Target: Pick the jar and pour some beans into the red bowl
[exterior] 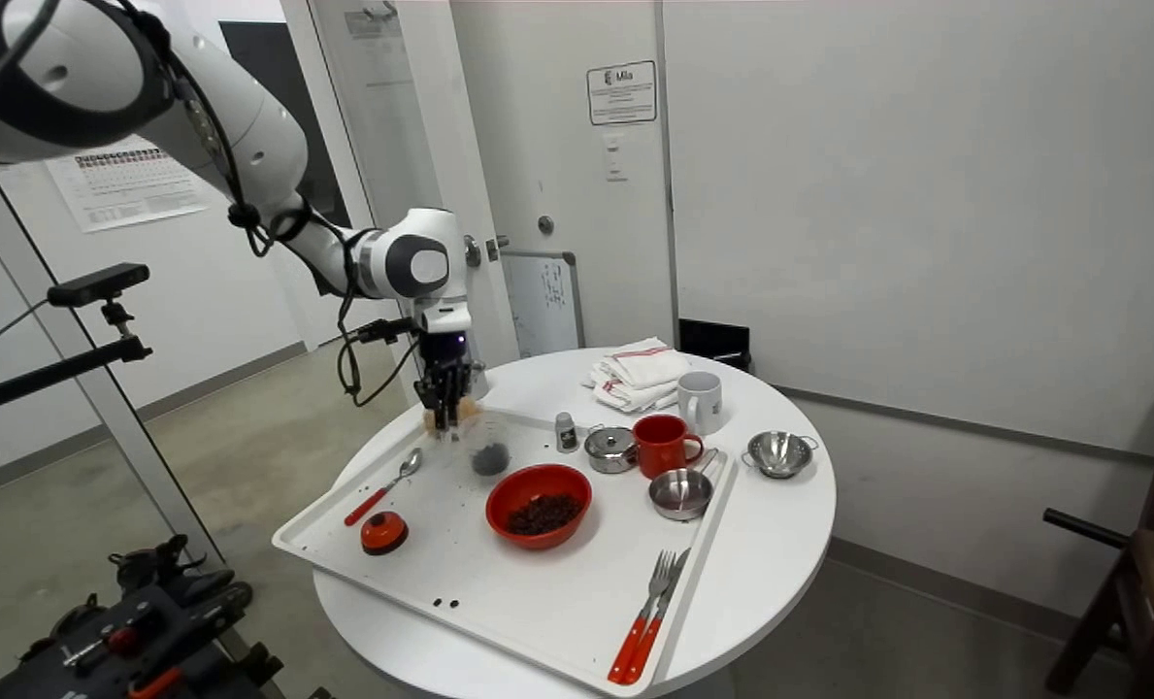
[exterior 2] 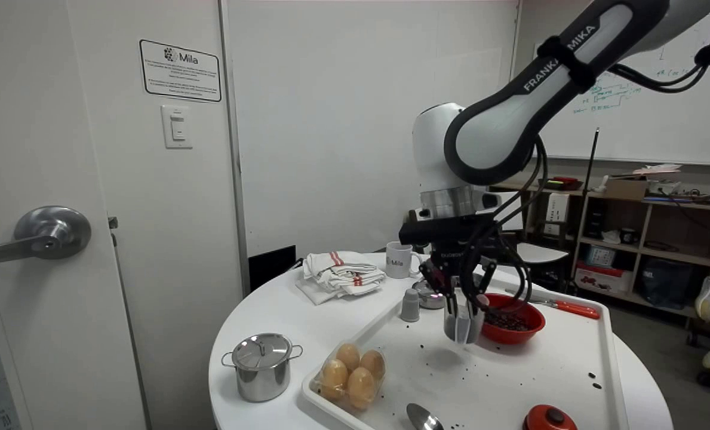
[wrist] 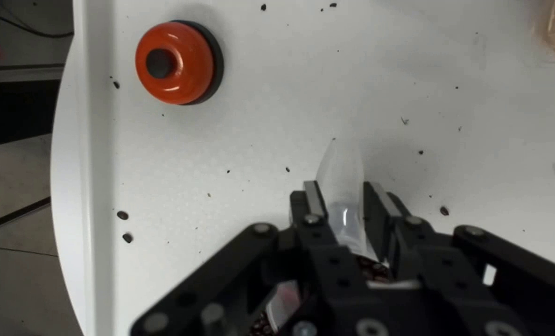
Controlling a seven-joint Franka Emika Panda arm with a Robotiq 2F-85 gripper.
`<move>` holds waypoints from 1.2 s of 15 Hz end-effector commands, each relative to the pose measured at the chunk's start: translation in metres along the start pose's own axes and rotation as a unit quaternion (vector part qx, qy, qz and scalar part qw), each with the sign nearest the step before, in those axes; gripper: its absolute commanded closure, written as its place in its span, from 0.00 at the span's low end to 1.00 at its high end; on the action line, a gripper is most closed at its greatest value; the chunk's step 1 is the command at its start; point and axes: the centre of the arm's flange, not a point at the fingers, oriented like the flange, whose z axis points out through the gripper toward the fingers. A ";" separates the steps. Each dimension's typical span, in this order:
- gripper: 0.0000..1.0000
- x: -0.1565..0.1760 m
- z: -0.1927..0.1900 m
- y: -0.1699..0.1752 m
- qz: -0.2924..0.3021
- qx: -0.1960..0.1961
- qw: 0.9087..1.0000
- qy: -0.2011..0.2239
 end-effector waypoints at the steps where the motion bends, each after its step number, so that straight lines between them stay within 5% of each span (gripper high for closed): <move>1: 0.88 0.020 -0.035 0.015 0.008 -0.007 0.999 -0.032; 6: 0.88 0.058 -0.056 0.034 -0.017 -0.039 0.997 -0.068; 12: 0.88 0.121 -0.061 0.067 -0.089 -0.092 0.984 -0.127; 18: 0.88 0.135 -0.047 0.060 -0.197 -0.189 0.945 -0.178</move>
